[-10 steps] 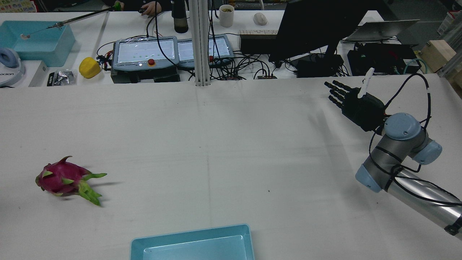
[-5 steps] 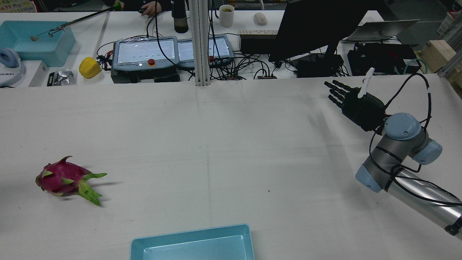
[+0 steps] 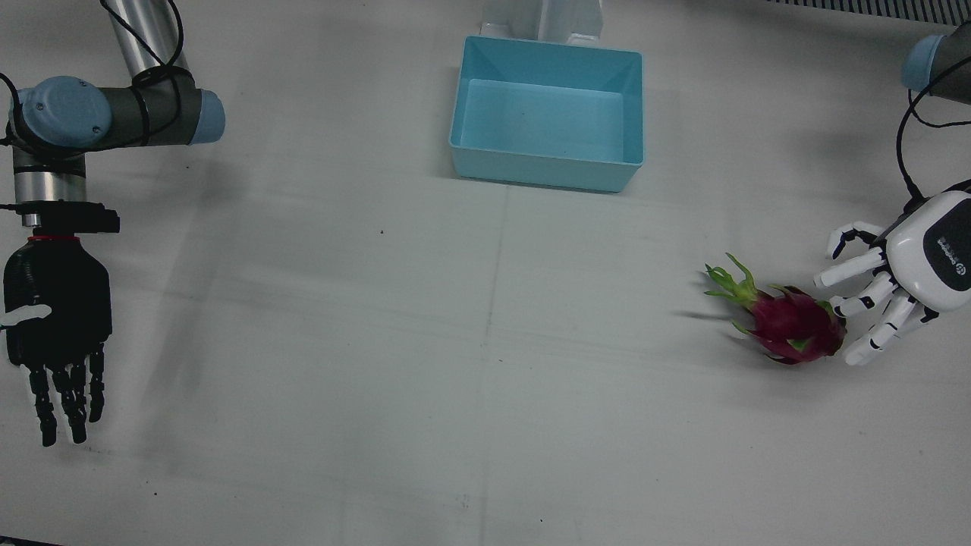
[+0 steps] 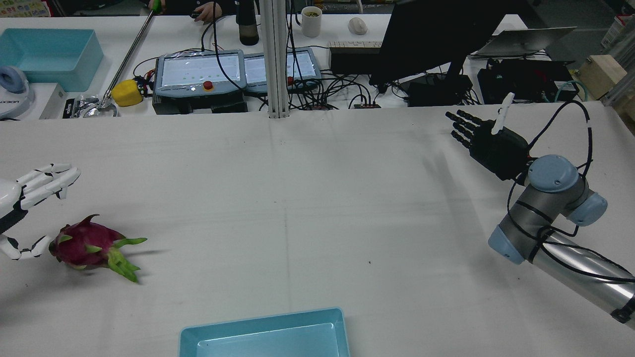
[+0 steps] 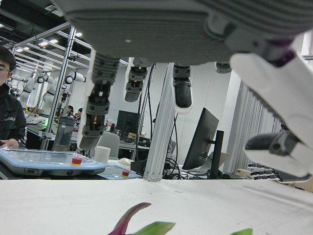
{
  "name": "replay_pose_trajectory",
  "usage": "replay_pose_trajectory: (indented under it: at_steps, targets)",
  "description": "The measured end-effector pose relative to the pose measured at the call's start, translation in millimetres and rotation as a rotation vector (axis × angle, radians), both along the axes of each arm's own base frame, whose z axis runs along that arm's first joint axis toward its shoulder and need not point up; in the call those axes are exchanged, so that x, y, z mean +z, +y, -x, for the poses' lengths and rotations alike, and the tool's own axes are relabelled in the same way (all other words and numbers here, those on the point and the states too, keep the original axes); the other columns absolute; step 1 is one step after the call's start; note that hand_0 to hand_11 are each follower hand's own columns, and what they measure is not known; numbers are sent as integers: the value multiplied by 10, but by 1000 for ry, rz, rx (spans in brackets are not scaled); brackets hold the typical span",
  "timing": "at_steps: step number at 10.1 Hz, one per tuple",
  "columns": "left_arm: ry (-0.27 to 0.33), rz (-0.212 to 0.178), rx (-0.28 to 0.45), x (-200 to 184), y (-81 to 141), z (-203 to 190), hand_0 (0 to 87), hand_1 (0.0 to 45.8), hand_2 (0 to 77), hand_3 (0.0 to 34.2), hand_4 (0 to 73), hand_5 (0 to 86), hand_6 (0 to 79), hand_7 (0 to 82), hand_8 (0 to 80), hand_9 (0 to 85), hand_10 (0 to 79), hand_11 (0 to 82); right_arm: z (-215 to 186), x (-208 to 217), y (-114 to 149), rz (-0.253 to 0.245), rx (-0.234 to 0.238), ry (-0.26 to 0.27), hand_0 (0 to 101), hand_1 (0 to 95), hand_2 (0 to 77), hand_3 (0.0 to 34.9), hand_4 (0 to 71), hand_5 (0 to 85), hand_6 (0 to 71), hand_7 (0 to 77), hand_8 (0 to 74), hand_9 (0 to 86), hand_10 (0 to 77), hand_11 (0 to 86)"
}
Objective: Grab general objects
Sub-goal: 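Reach the left hand down over the pink dragon fruit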
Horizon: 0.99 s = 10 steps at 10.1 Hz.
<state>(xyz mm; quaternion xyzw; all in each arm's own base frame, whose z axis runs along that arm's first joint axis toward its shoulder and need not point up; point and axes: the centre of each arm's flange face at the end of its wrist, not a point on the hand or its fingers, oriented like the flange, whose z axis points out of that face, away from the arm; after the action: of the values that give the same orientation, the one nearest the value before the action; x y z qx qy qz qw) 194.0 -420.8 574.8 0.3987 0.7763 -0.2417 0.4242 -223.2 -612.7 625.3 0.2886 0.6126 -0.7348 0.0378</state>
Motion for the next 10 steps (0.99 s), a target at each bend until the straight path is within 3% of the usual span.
replay_pose_trajectory:
  at_steps: [1, 2, 3, 4, 5, 6, 7, 8, 9, 10]
  targets:
    - [-48, -3, -22, -11, -66, -91, 356, 0, 600, 298, 0, 16, 16, 693, 104, 175, 627, 5, 0, 0, 0, 0, 0, 0, 7, 65, 16, 0, 0, 5, 0, 0, 0, 11, 0, 5]
    - [-102, -10, -46, -30, -126, -166, 356, 0, 595, 298, 0, 22, 5, 491, 104, 27, 627, 5, 0, 0, 0, 0, 0, 0, 6, 65, 16, 0, 0, 5, 0, 0, 0, 11, 0, 11]
    - [-157, -21, -71, -44, -165, -211, 356, 0, 595, 298, 0, 22, 5, 491, 104, 27, 627, 5, 0, 0, 0, 0, 0, 0, 6, 65, 16, 0, 0, 5, 0, 0, 0, 11, 0, 11]
    - [-198, -27, -85, -44, -177, -230, 356, 0, 600, 298, 0, 16, 11, 376, 104, 27, 627, 5, 0, 0, 0, 0, 0, 0, 6, 65, 16, 0, 0, 5, 0, 0, 0, 11, 0, 5]
    - [-228, -29, -89, -20, -171, -235, 356, 0, 464, 298, 0, 22, 5, 131, 104, 22, 622, 5, 0, 0, 0, 0, 0, 0, 6, 65, 16, 0, 0, 5, 0, 0, 0, 11, 0, 5]
    - [-256, -30, -84, 24, -154, -241, 356, 0, 464, 298, 0, 22, 5, 131, 104, 22, 622, 5, 0, 0, 0, 0, 0, 0, 6, 65, 16, 0, 0, 5, 0, 0, 0, 11, 0, 5]
    - [-291, -37, -74, 70, -131, -253, 356, 0, 218, 298, 0, 22, 11, 60, 104, 16, 622, 5, 0, 0, 0, 0, 0, 0, 6, 65, 22, 0, 0, 5, 0, 0, 0, 11, 0, 11]
    - [-326, -43, -67, 101, -111, -263, 356, 0, 218, 298, 0, 22, 5, 60, 104, 16, 627, 5, 0, 0, 0, 0, 0, 0, 7, 65, 16, 0, 0, 5, 0, 0, 0, 11, 0, 11]
    - [-358, -45, -60, 127, -88, -279, 356, 0, 16, 296, 0, 22, 5, 54, 104, 16, 622, 5, 0, 0, 0, 0, 0, 0, 7, 65, 16, 0, 0, 5, 0, 0, 0, 11, 0, 11]
    - [-398, -51, -45, 146, -31, -357, 356, 0, 16, 292, 0, 16, 5, 54, 104, 11, 627, 5, 0, 0, 0, 0, 0, 0, 6, 65, 22, 0, 0, 5, 0, 0, 0, 11, 0, 11]
